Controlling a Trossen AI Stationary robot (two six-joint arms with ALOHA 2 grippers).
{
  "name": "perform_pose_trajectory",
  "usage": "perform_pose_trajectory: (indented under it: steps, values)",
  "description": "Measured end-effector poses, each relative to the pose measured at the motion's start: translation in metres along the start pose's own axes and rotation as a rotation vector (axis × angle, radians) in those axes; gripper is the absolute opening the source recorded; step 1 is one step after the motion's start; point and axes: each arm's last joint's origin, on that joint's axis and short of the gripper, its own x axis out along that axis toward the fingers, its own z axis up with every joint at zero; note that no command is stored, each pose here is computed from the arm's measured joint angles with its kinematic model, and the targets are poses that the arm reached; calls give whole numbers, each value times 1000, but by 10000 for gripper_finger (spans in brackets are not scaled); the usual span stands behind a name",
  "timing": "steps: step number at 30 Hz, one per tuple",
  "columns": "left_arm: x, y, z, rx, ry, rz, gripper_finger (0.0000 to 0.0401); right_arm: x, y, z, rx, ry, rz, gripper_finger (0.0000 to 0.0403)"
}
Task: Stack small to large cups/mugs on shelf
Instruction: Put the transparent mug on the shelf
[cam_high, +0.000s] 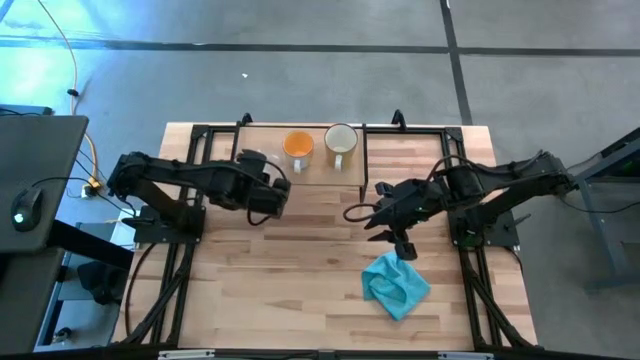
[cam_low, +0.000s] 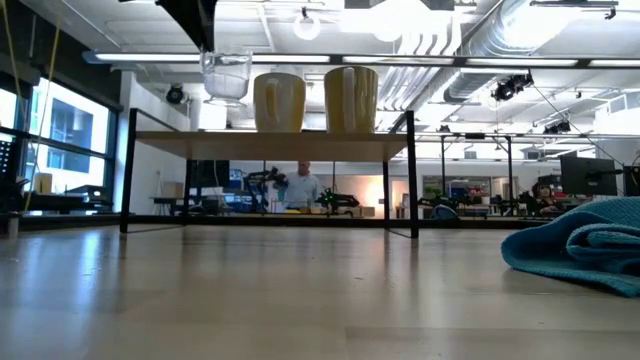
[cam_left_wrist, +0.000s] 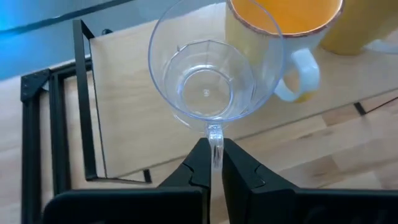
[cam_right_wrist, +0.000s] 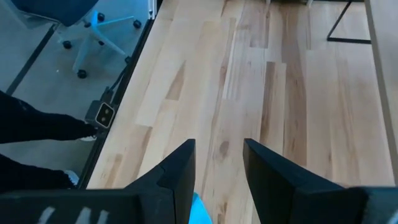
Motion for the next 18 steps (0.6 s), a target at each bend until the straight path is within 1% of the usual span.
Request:
perform_pose_trajectory:
  steps: [5,18]
  values:
    - [2,4,5,58,1,6,4,0,3,0,-9,-3,3,126]
    - [8,14,19,87,13,30,4,0,5,3,-14,-37,16,126]
